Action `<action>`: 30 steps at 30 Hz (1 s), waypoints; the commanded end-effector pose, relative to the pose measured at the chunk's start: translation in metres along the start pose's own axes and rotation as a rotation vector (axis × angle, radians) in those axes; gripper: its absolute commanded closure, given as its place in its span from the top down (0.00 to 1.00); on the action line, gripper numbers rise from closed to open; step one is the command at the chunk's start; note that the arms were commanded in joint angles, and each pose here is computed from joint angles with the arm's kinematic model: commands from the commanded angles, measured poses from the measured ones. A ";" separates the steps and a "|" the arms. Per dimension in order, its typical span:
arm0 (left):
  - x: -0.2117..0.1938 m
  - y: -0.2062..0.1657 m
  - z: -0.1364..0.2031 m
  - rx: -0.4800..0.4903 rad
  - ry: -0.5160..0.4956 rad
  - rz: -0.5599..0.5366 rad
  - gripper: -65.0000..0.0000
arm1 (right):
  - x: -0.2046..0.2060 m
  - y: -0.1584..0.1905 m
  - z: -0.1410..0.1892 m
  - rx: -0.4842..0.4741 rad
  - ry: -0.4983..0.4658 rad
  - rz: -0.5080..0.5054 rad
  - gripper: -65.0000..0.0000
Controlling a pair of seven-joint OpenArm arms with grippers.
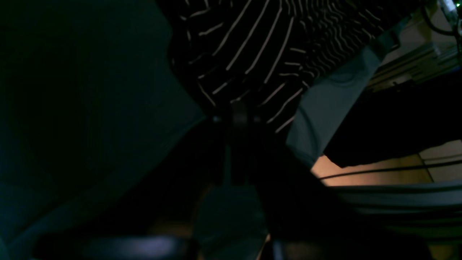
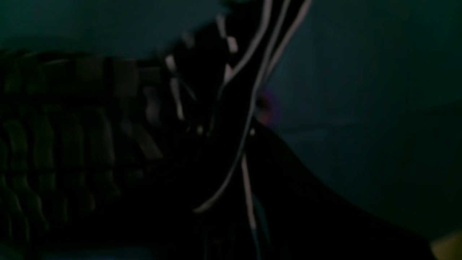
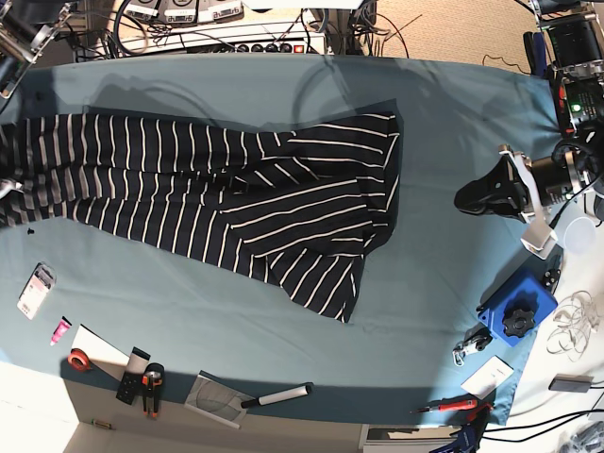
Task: Layout the t-shirt on the table in an organized manner, then fold the t-shirt properly
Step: 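Grasp the striped strip's end with the right gripper, then fold the held strip end toward the middle with the right gripper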
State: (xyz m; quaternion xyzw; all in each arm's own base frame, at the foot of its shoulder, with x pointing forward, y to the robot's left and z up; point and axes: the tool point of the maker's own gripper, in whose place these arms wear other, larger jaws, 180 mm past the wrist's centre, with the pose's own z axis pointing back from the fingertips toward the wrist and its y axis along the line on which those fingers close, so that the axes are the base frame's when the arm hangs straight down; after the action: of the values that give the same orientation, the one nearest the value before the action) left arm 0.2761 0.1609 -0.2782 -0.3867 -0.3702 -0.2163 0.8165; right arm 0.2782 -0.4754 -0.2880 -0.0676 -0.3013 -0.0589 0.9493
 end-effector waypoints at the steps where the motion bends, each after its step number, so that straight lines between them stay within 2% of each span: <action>1: 0.017 0.000 0.010 0.009 -0.045 -0.039 0.04 | 0.023 -0.002 0.014 -0.010 -0.065 0.025 0.00; 8: 0.038 0.023 0.052 0.139 -0.158 -0.041 0.02 | 0.031 0.073 0.020 0.080 -0.114 0.108 0.00; 14: 0.051 0.037 0.088 0.239 -0.251 -0.041 0.00 | 0.044 0.132 0.031 0.195 -0.237 0.140 0.00; 18: 0.043 0.049 0.093 0.311 -0.201 -0.039 0.00 | 0.028 0.173 0.022 0.278 -0.196 0.220 0.00; 24: 0.041 0.051 0.094 0.323 -0.191 -0.038 0.00 | 0.007 0.258 0.014 0.441 -0.141 0.381 0.00; 30: 0.042 0.052 0.097 0.332 -0.182 -0.046 0.00 | -0.002 0.310 0.015 0.564 -0.150 0.438 0.00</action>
State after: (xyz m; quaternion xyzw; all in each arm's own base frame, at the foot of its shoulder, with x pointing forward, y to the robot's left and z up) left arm 0.2888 0.2625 -0.2472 -0.2649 -0.4603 -0.1214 0.8385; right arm 0.3067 -0.1691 -0.3214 0.1289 -0.3254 0.2310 0.9078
